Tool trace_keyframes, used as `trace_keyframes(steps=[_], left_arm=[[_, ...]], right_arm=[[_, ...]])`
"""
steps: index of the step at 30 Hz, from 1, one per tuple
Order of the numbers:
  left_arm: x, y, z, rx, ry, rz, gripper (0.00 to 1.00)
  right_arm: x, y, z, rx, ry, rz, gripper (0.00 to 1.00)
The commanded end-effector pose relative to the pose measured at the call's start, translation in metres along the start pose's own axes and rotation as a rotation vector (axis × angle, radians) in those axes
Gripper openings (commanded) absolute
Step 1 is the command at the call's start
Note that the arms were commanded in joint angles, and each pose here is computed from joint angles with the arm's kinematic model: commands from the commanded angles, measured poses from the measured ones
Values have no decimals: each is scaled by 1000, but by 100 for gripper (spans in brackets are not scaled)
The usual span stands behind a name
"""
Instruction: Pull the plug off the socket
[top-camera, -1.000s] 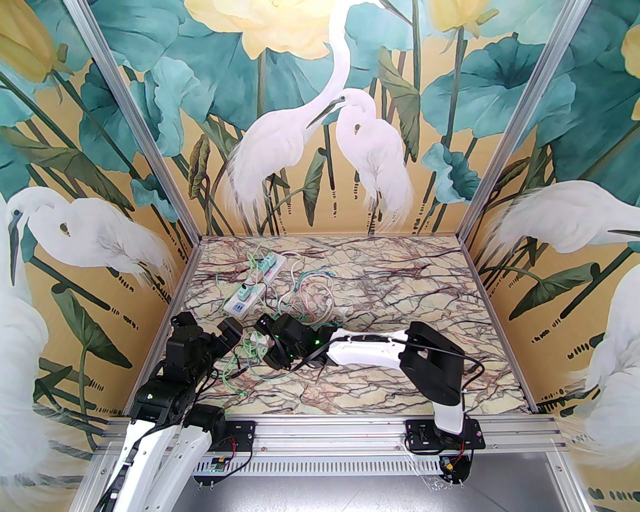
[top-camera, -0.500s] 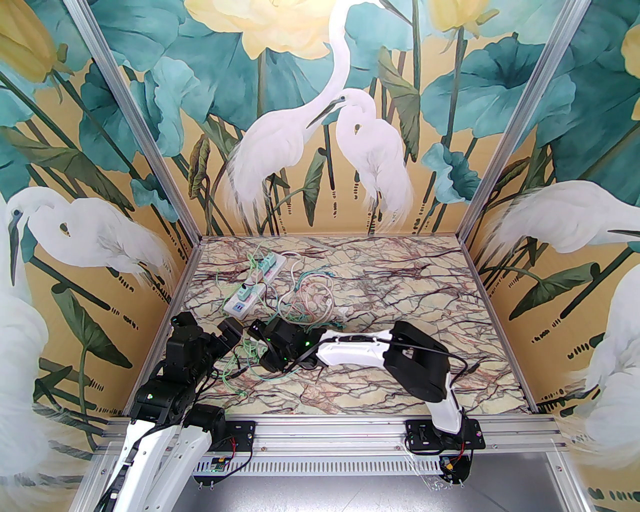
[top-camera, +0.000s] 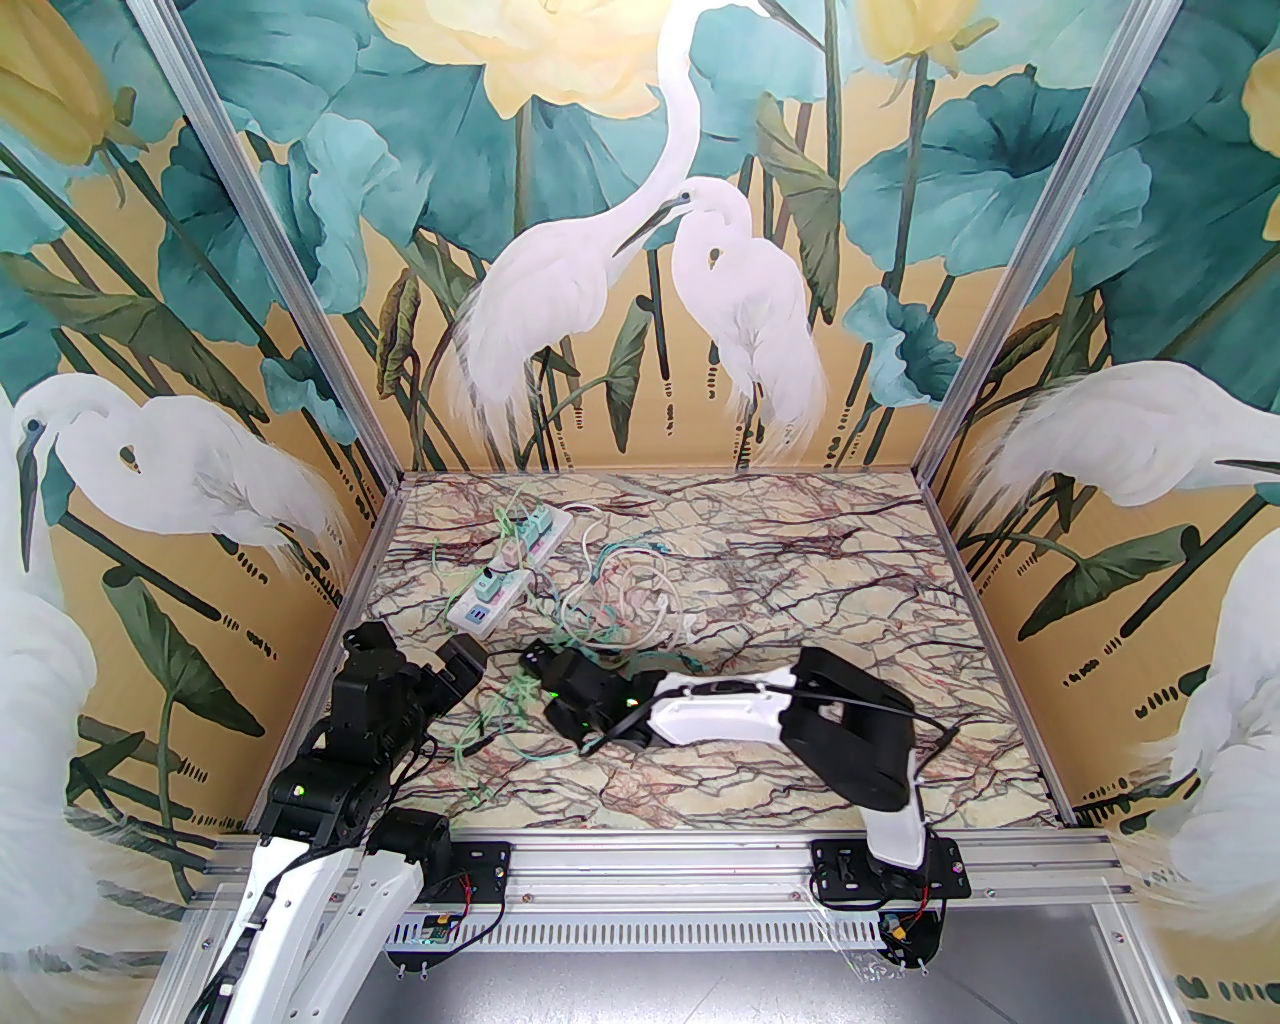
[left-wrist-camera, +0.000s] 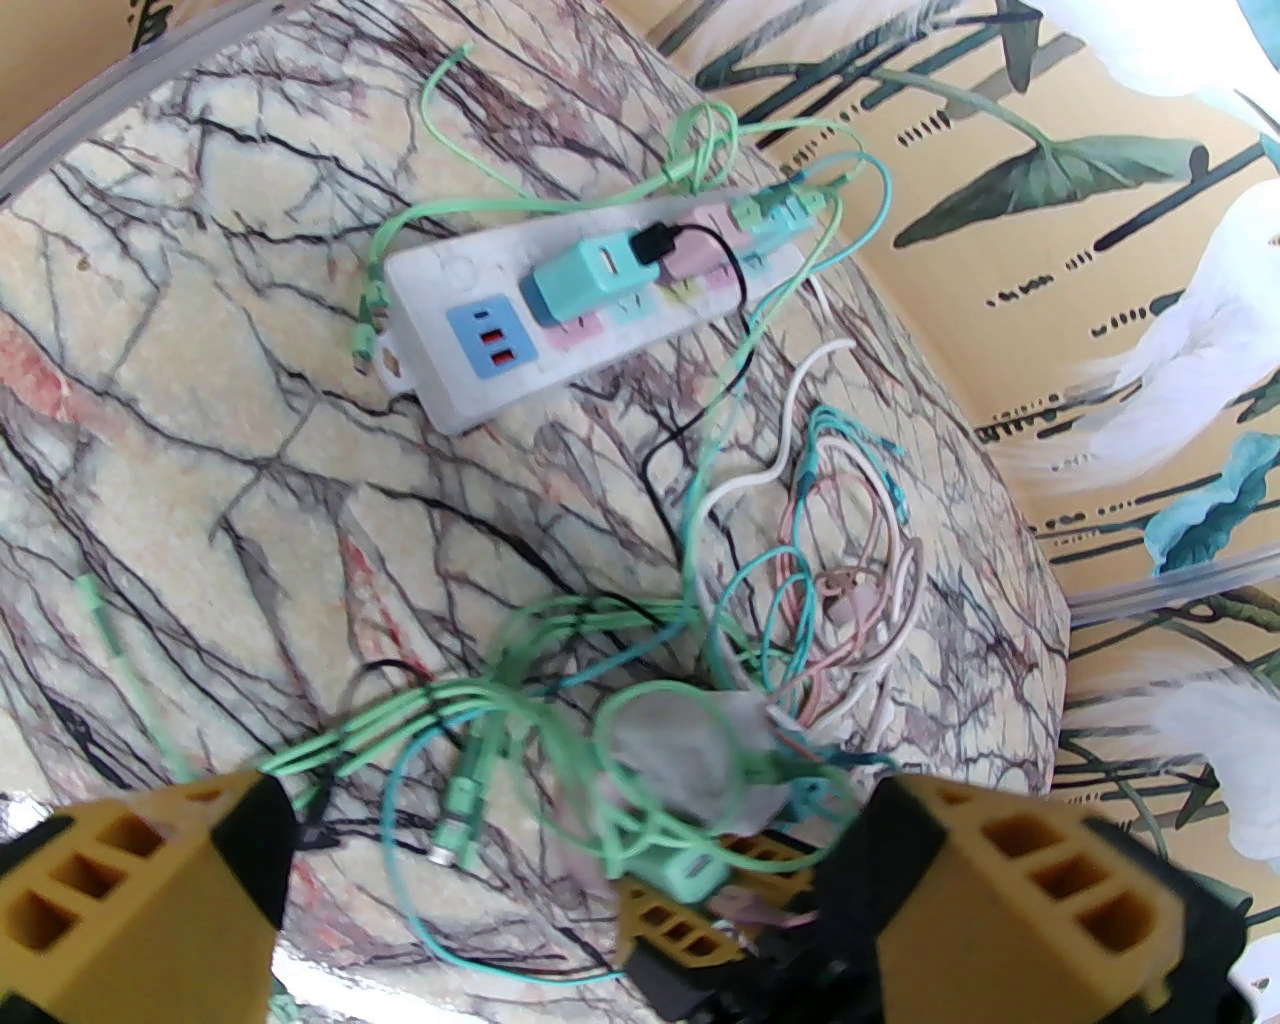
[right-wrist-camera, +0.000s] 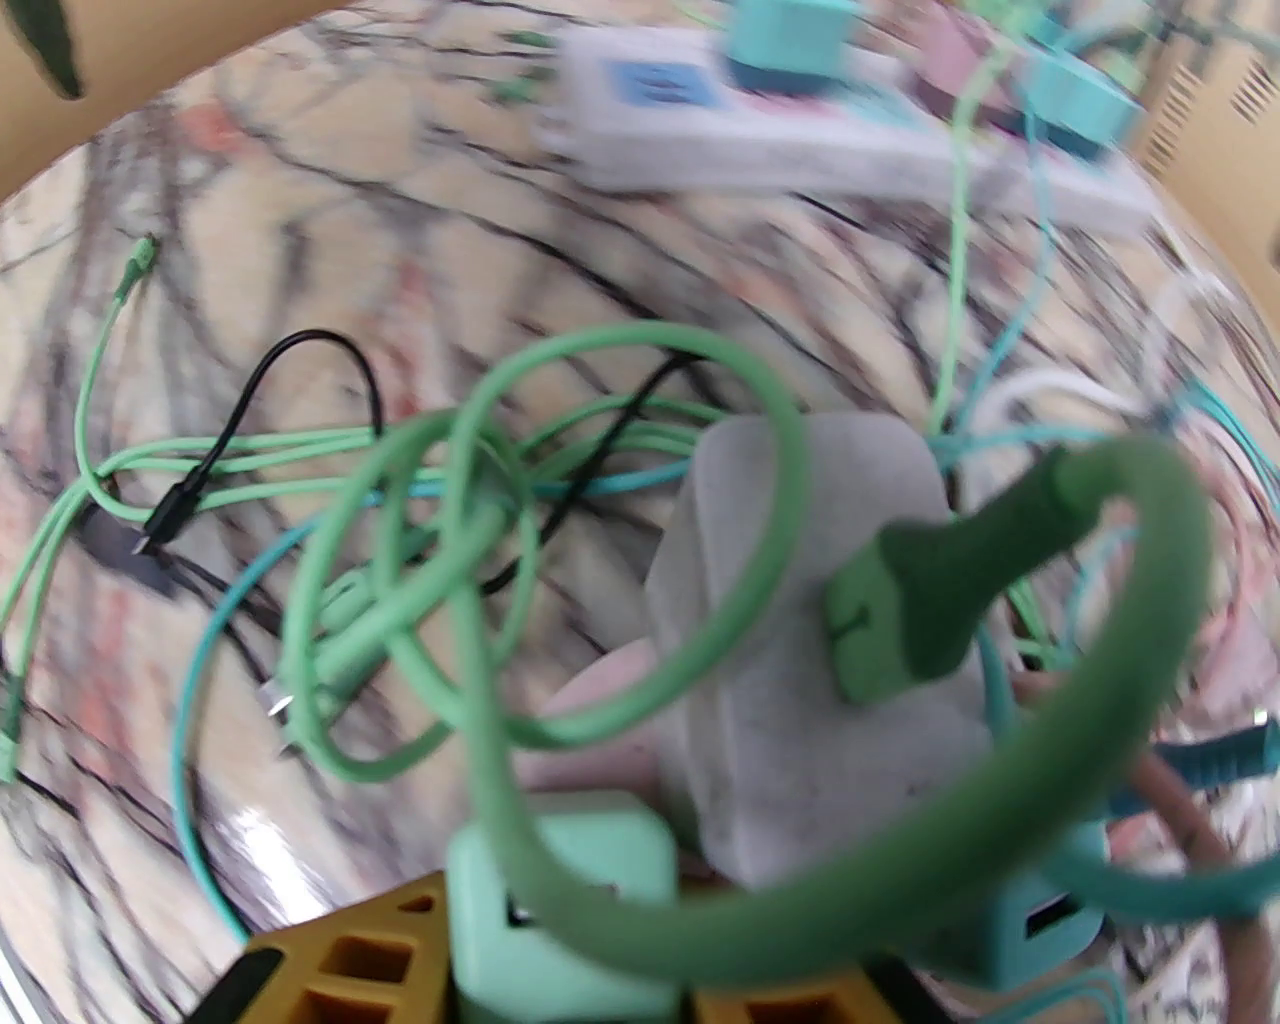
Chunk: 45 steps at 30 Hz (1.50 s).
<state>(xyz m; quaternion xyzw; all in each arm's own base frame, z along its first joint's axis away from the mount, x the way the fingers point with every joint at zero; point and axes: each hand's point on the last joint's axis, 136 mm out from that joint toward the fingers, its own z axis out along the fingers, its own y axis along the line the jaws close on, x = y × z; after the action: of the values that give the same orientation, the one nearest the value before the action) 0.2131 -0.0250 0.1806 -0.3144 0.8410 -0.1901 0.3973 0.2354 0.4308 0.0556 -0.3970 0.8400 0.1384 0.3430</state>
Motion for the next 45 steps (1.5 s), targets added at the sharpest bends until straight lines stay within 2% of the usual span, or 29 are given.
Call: trace_keyframes(steps=[1, 9, 12, 15, 17, 22, 25, 29, 37, 41, 45], left_arm=[[0, -17, -3, 74, 24, 23, 99], [8, -21, 4, 87, 69, 28, 99], [10, -23, 6, 94, 80, 30, 98], [12, -25, 7, 100, 91, 40, 96], [13, -28, 7, 112, 98, 48, 95], [21, -38, 10, 126, 126, 73, 91], [31, -45, 14, 120, 135, 98, 91], [56, -59, 24, 114, 172, 134, 85], [115, -87, 36, 37, 154, 255, 79], [146, -108, 48, 1, 173, 302, 70], [164, -128, 61, -54, 169, 348, 63]], right_arm=[[1, -54, -15, 171, -27, 130, 35], [21, -87, -25, 294, 3, 275, 34], [19, -80, -20, 261, 0, 296, 37], [12, -76, -19, 245, -9, 302, 51], [5, -74, -24, 229, -22, 304, 57], [-13, -70, -53, 167, -81, 291, 64], [-12, -71, -73, 142, -103, 278, 64], [-4, -89, -99, 147, -137, 312, 65], [20, -150, -136, 198, -214, 468, 64], [30, -168, -147, 219, -257, 522, 65], [38, -174, -152, 202, -278, 551, 65]])
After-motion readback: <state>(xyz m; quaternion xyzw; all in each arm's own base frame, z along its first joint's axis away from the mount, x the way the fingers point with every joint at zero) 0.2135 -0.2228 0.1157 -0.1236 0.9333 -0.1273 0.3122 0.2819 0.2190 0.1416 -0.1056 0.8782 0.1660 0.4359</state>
